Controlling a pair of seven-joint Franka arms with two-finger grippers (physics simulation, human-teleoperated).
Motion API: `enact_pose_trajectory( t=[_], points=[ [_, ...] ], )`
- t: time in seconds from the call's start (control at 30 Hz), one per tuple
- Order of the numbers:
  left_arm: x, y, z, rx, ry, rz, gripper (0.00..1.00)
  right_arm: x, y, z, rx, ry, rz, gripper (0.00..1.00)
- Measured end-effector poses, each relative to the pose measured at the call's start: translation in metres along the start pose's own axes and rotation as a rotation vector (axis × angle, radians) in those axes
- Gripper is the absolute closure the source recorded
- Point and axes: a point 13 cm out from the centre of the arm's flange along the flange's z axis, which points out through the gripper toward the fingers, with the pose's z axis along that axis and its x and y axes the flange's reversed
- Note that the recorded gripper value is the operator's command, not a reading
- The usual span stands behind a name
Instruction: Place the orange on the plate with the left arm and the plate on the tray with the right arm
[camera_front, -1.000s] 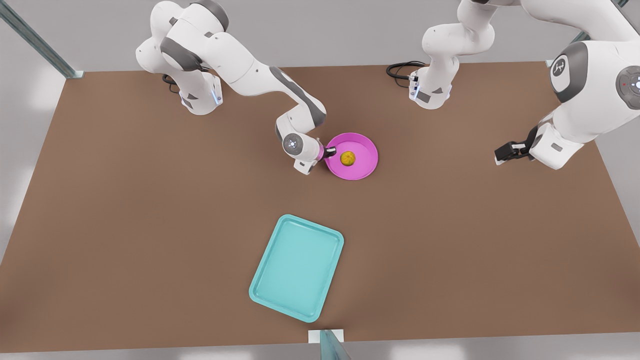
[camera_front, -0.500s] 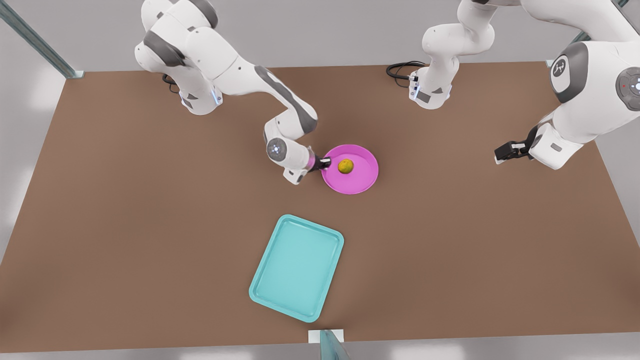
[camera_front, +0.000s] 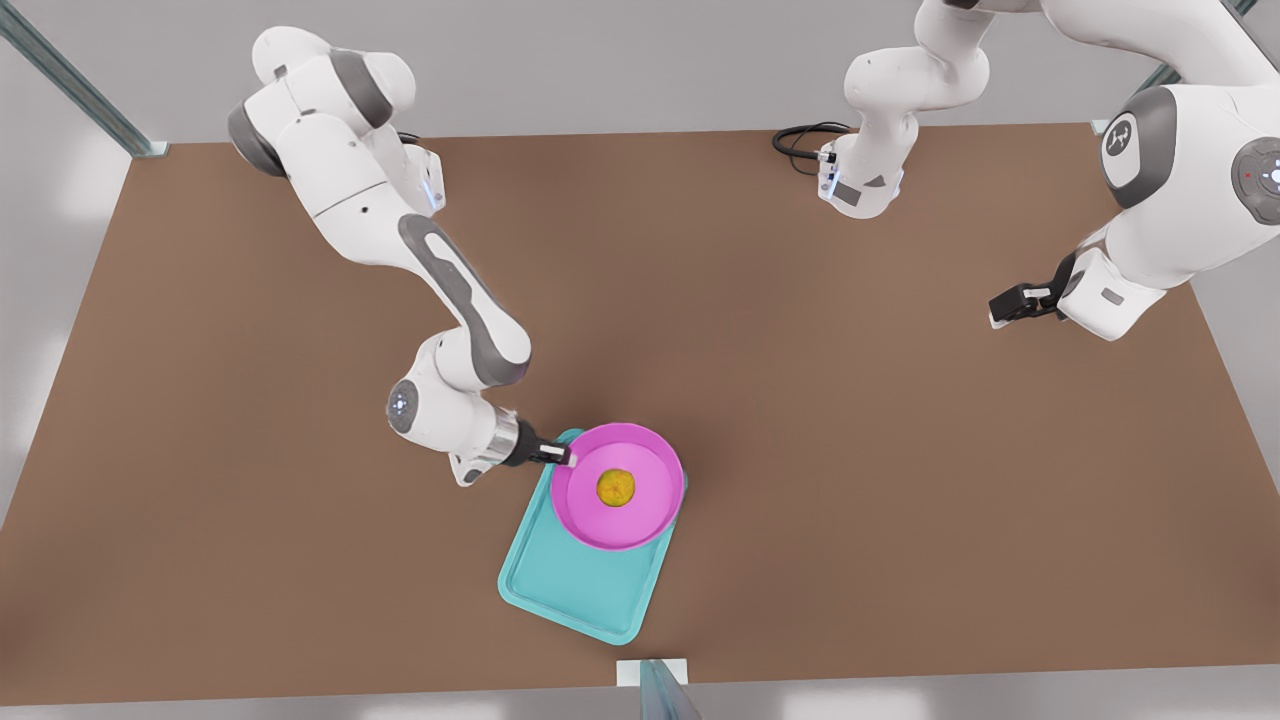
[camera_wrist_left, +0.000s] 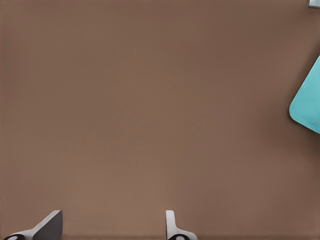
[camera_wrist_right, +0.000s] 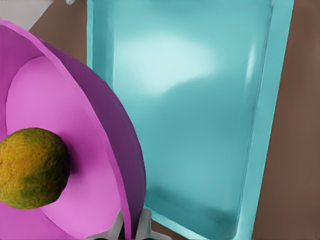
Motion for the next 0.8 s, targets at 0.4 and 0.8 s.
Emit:
enact_pose_trajectory(
  t=[0.4,0.8],
  points=[
    [0.001,0.000,-0.001,0.000,0.000,0.001,0.00,-0.007,-0.029,0.015,0.022,0.024,0.021,0.00],
    [0.002,0.000,0.000,-0.001,0.006,0.001,0.00,0.006,-0.063,-0.492,0.749,-0.116,-0.359,0.00]
  ],
)
